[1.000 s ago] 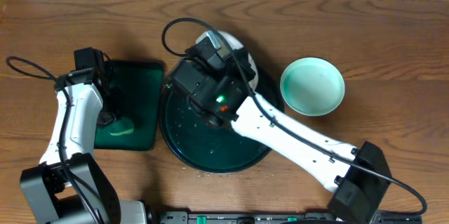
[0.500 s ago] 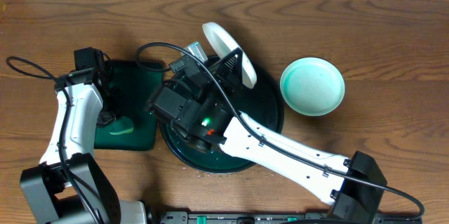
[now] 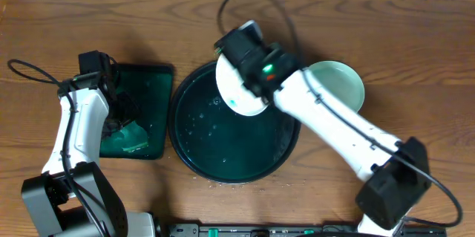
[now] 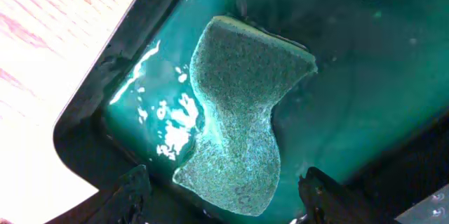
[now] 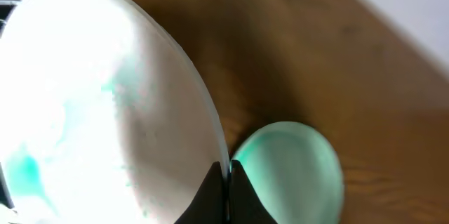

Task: Clean dirty plates on tray and stack at the side

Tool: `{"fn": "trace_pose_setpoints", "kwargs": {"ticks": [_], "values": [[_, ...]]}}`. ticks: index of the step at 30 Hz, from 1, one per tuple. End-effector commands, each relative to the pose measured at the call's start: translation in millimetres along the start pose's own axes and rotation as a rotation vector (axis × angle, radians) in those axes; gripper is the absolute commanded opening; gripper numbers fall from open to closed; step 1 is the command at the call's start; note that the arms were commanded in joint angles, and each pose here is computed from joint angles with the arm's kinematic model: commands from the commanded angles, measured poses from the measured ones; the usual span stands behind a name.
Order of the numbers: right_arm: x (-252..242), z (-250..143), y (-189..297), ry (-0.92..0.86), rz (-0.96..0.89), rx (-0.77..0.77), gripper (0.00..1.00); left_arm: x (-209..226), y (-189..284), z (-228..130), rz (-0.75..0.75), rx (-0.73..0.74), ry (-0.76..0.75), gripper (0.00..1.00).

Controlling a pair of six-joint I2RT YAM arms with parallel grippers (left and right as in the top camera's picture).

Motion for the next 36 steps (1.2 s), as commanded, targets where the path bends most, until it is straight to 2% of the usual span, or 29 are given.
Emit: {"fn": "trace_pose_setpoints", "kwargs": {"ticks": [1,8,11,14,20,26,28,29,34,35,36], "values": [[-42.5,11.8,22.6,-0.197,0.241,-0.013,0.01,0.9,-1.1,-1.5,0.004,0.009,0.0,0.71],[-159.6,-9.0,11.4,-0.518,0.28,0.062,0.01,1.0,-1.1,-1.5,0.005,0.009,0.002,0.71],[-199.1,-33.6,-4.5,-0.63,0.264,0.136,0.01,1.0,-1.1,-1.5,0.005,0.009,0.002,0.71],[-241.5,-80.7,-32.6,-0.77,0.205,0.241,0.01,1.0,-1.1,-1.5,0.005,0.009,0.003,0.71],[-236.1,-143.8,-77.8,-0.833,0.182,0.361,0.01,1.0,-1.1,-1.5,0.005,0.009,0.002,0.72],[-211.7,-174.4,-102.6,-0.832,0.207,0.397,0.01,1.0,-1.0,-1.4,0.005,0.009,0.002,0.72],[-208.7,-179.7,-105.8,-0.831,0.207,0.403,0.14,1.0,-1.1,-1.5,0.005,0.009,0.003,0.72],[-208.7,-179.6,-105.7,-0.831,0.207,0.403,0.29,1.0,-1.0,-1.4,0.005,0.009,0.002,0.72],[-212.1,-166.3,-93.7,-0.817,0.212,0.383,0.42,1.0,-1.0,-1.4,0.005,0.009,0.002,0.72],[-213.2,-160.5,-87.0,-0.8,0.216,0.374,0.49,1.0,-1.0,-1.4,0.005,0.009,0.002,0.72],[-215.2,-149.6,-72.6,-0.762,0.224,0.355,0.66,1.0,-1.1,-1.5,0.005,0.009,0.002,0.72]]}}
Point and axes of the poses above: each gripper's point midway between its finger pads, its own y axis back along the fingers, its own x axis along the line the jaws close on, z = x × y, the point moved 6 cm from there along y, back along the fingers, and after that the axes turned 4 degrees about -y, right-handed, at the moved point
